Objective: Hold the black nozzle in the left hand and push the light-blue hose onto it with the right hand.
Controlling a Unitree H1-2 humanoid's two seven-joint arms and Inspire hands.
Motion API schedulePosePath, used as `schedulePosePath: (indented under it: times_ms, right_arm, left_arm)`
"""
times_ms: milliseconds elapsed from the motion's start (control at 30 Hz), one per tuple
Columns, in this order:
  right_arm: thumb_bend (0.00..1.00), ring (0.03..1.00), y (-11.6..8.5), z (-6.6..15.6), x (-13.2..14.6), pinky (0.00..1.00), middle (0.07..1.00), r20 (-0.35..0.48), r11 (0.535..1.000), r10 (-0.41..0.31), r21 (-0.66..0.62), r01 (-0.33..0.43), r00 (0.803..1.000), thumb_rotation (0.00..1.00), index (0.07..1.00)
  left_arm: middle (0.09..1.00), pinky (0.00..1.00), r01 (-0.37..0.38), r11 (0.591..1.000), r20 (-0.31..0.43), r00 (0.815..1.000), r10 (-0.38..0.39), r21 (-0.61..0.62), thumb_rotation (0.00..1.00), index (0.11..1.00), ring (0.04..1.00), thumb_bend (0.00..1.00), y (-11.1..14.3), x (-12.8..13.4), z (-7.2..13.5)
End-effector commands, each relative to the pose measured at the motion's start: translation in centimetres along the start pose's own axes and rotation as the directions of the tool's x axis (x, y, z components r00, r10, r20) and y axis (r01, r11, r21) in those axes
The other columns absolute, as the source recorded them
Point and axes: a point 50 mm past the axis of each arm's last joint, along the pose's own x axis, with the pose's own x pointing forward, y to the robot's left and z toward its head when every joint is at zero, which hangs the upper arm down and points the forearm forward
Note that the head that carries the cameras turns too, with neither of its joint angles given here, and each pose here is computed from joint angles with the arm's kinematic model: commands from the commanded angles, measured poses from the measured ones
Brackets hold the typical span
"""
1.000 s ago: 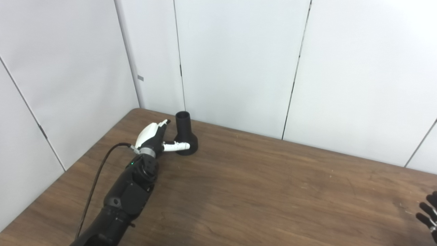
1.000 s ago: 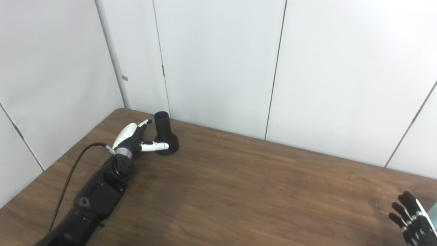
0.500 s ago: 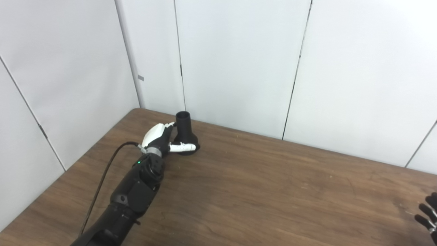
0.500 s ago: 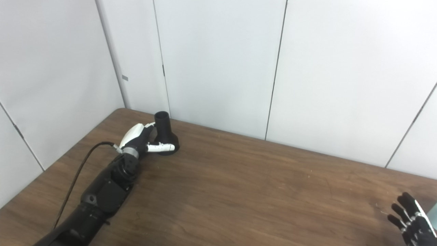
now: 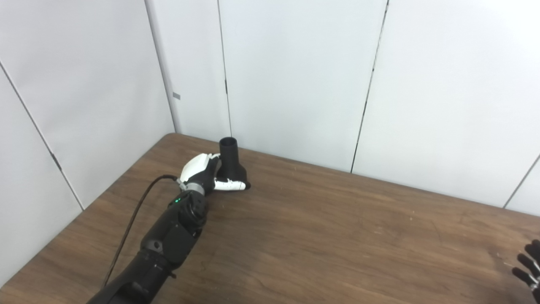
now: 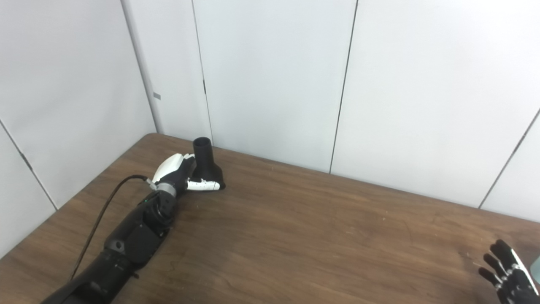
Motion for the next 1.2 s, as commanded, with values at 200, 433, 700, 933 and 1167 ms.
schedulePosePath:
  times_ms: [200, 433, 700, 933, 1167]
  right_arm:
    - [0.64, 0.925, 1.0, -1.1, -1.1, 0.85, 0.946, -0.03, 0.999, -0.006, 0.038, 0.007, 1.0, 0.99, 0.946]
    - [0.65, 0.927, 1.2, -0.9, -0.9, 0.85, 0.945, -0.027, 0.999, -0.004, 0.041, 0.005, 1.0, 0.99, 0.946]
    - [0.64, 0.93, 1.1, -0.4, -0.7, 0.86, 0.944, -0.021, 0.999, -0.001, 0.048, 0.002, 1.0, 0.98, 0.946]
    - [0.64, 0.931, 1.0, -0.3, -0.5, 0.87, 0.944, -0.018, 0.999, 0.0, 0.042, 0.001, 1.0, 0.98, 0.947]
    - [0.64, 0.929, 0.9, -0.3, -0.6, 0.86, 0.944, -0.017, 0.999, 0.002, 0.043, -0.002, 1.0, 0.98, 0.949]
  left_arm:
    - [0.991, 1.0, -0.042, 0.997, -0.026, 0.999, 0.043, 0.058, 0.48, 0.843, 1.0, 0.96, 1.9, 1.0, 0.8]
    - [0.981, 1.0, -0.02, 0.998, -0.056, 0.998, 0.023, 0.056, 0.46, 0.826, 1.0, 0.96, 1.6, 1.1, 0.5]
    - [0.947, 1.0, 0.004, 1.0, -0.066, 0.998, -0.003, 0.027, 0.43, 0.769, 0.989, 0.94, 1.3, 1.4, 0.6]
    - [0.921, 1.0, -0.026, 1.0, -0.033, 0.999, 0.026, -0.012, 0.3, 0.616, 0.972, 0.84, 1.1, 1.3, 0.6]
    - [0.838, 1.0, -0.075, 0.995, 0.014, 0.997, 0.076, -0.065, 0.06, 0.486, 0.923, 0.53, 0.9, 0.9, 0.5]
